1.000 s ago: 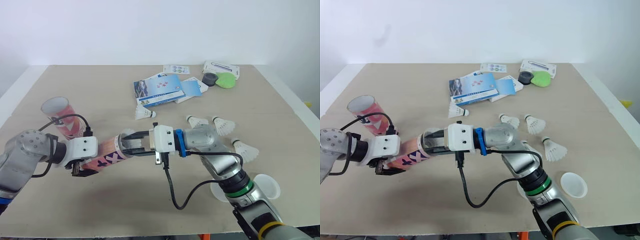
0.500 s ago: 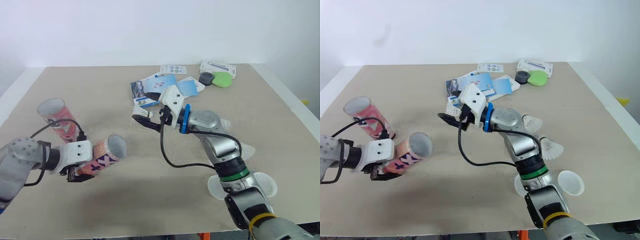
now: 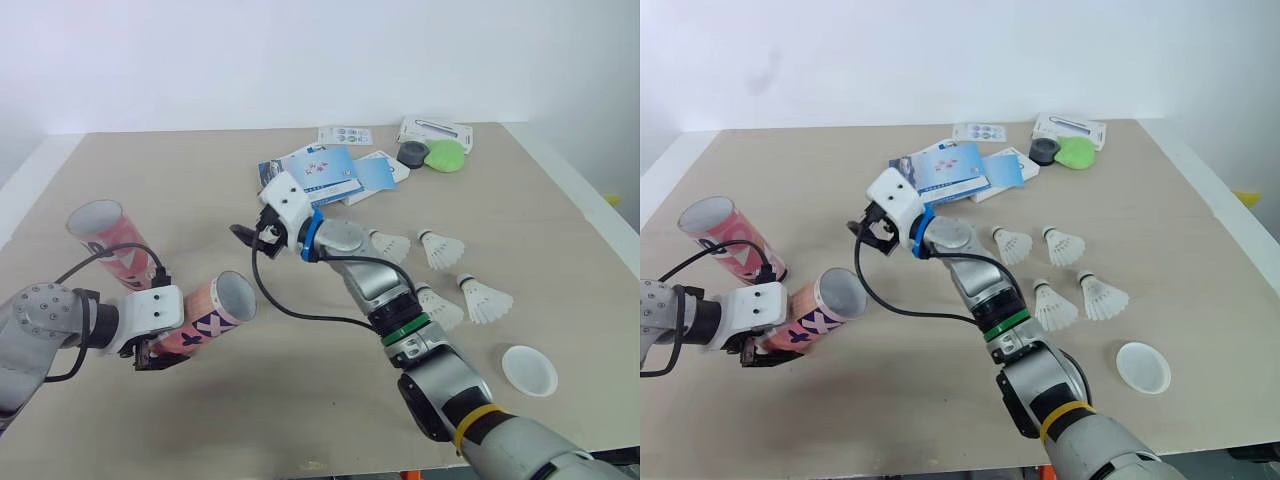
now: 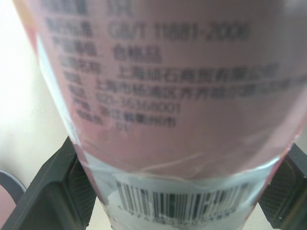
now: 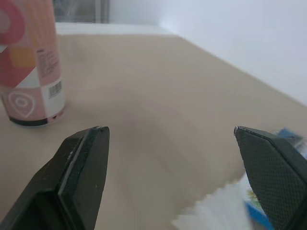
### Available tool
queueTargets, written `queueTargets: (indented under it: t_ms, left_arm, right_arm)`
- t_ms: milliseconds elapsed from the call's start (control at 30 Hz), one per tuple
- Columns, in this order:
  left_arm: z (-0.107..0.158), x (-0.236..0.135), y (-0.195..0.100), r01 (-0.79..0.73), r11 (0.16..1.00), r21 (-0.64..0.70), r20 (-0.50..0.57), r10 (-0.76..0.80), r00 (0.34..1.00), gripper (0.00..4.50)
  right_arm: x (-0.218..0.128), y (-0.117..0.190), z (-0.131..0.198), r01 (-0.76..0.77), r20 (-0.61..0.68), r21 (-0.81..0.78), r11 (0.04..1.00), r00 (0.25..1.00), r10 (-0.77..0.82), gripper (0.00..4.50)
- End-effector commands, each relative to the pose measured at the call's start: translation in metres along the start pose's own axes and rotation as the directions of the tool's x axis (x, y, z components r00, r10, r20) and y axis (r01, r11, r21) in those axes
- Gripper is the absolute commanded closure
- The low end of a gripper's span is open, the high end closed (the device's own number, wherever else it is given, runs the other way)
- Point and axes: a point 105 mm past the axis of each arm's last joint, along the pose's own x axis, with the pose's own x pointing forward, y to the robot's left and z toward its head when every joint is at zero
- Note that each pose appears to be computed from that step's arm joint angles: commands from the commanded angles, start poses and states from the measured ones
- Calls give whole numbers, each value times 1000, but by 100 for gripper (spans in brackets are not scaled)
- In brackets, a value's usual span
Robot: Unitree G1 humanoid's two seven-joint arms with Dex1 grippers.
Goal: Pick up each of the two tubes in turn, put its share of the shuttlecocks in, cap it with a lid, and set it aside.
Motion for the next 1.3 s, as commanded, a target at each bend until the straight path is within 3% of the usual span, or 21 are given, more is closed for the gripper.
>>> queueTargets:
  t_ms: [33,433,733,1067,1200,1300]
  left_arm:
    - [-8,13,-17,84,995,-48,-8,-84,996,50]
    - [-6,12,-17,83,996,-42,-10,-83,996,50]
    - [-7,12,-15,87,996,-32,-10,-87,996,50]
    - [-3,15,-12,100,995,-10,-2,-100,995,50]
    - [-3,15,-12,102,995,-9,-3,-102,995,50]
    - [-3,15,-13,106,994,-11,-1,-106,994,50]
  right_arm:
    - [8,2,9,16,3,-2,1000,1000,-16,5]
    - [7,-7,-19,106,-142,75,992,985,-95,5]
    - [-45,-32,-38,242,-201,90,966,954,-220,5]
    - [-47,-37,-18,261,-113,105,960,962,-249,5]
    - [-41,-23,18,145,48,73,987,988,-149,5]
    - [-33,-14,20,109,41,47,993,993,-111,5]
